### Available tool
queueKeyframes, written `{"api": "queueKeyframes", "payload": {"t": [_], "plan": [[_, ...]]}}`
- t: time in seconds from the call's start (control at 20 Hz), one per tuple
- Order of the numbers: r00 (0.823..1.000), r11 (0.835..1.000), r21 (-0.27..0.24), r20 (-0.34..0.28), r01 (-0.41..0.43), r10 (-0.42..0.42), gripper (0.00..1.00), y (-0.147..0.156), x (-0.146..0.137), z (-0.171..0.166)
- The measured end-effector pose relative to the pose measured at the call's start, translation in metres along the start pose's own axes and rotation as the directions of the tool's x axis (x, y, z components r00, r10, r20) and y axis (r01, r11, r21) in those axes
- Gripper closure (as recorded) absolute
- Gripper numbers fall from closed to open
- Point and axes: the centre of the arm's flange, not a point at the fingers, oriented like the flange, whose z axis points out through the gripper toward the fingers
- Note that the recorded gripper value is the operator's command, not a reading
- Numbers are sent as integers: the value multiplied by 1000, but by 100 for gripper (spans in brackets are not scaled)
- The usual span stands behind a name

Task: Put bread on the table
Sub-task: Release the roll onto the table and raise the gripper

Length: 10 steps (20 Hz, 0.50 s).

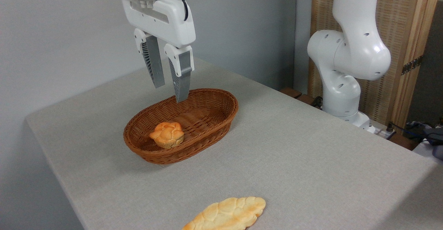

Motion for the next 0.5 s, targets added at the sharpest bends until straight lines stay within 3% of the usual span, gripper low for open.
{"api": "queueKeyframes", "payload": {"t": [0.5], "plan": [[999,1000,-4,14,30,-30,0,-25,2,11]]}}
